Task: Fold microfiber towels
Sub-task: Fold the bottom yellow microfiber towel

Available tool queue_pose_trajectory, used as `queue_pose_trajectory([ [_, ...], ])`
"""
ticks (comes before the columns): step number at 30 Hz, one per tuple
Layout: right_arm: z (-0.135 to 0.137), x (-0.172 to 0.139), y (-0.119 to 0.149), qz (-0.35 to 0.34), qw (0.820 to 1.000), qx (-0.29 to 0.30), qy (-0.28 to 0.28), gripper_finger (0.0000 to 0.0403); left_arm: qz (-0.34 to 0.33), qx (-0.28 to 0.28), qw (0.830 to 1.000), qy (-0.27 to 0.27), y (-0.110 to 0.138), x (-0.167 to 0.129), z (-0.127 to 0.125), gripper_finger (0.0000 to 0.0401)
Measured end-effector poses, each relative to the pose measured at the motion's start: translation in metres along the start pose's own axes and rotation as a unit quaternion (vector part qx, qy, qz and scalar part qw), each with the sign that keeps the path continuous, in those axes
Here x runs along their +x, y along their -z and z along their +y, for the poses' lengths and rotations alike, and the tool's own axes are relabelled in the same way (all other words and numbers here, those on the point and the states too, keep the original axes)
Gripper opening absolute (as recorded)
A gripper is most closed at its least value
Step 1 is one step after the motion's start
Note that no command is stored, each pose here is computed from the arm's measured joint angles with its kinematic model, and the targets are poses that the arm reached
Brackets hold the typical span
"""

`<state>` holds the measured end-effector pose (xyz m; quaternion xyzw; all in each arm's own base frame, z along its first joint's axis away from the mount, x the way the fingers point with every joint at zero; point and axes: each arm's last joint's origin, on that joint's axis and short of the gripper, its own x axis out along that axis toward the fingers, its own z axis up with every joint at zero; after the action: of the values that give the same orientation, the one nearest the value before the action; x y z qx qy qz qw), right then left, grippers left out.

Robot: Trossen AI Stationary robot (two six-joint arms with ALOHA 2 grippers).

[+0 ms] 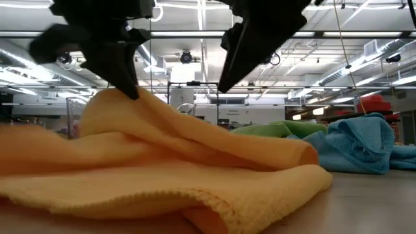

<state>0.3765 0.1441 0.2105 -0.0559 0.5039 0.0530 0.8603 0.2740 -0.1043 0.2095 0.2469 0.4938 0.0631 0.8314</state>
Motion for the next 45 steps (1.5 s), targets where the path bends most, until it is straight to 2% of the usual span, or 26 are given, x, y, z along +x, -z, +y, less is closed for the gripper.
queue_pose_trajectory([
  [5,-0.003,0.0,0.007,0.031,0.999,-0.007,0.033,0.0219,0.02,0.021,0.999,-0.037,0.002,0.01,0.018,0.0044],
  [10,-0.006,-0.001,0.012,0.054,0.996,-0.017,0.076,0.0219,0.036,0.043,0.996,-0.062,0.003,0.018,0.031,0.0029],
  [12,-0.007,-0.001,0.014,0.06,0.994,-0.019,0.087,0.0219,0.045,0.034,0.997,-0.051,0.004,0.024,0.034,0.002],
  [16,-0.008,-0.001,0.013,0.058,0.993,-0.025,0.095,0.0219,0.062,0.012,0.998,0.022,0.008,0.036,0.036,0.0016],
  [19,-0.008,-0.001,0.013,0.058,0.993,-0.03,0.095,0.0219,0.076,0.008,0.997,0.032,0.009,0.043,0.034,0.0036],
  [23,-0.007,-0.001,0.011,0.047,0.994,-0.036,0.092,0.0219,0.085,0.013,0.996,0.007,0.01,0.046,0.034,0.0084],
  [27,-0.006,0.002,0.006,0.021,0.995,-0.035,0.088,0.0219,0.08,0.02,0.996,-0.021,0.009,0.042,0.033,0.0129],
  [31,-0.003,0.002,0.001,-0.006,0.996,-0.039,0.08,0.0219,0.072,0.023,0.997,-0.023,0.009,0.033,0.033,0.0159],
  [34,0.003,0.001,-0.002,-0.026,0.996,-0.04,0.073,0.0219,0.067,0.03,0.997,-0.019,0.009,0.026,0.03,0.0169],
  [39,0.012,0.02,-0.003,-0.042,0.995,-0.043,0.075,0.0219,0.052,0.04,0.998,-0.011,0.007,0.018,0.02,0.0171],
  [45,0.023,0.049,0.006,-0.028,0.99,-0.059,0.122,0.0219,0.049,0.024,0.998,-0.007,0.008,0.014,0.012,0.0172],
])
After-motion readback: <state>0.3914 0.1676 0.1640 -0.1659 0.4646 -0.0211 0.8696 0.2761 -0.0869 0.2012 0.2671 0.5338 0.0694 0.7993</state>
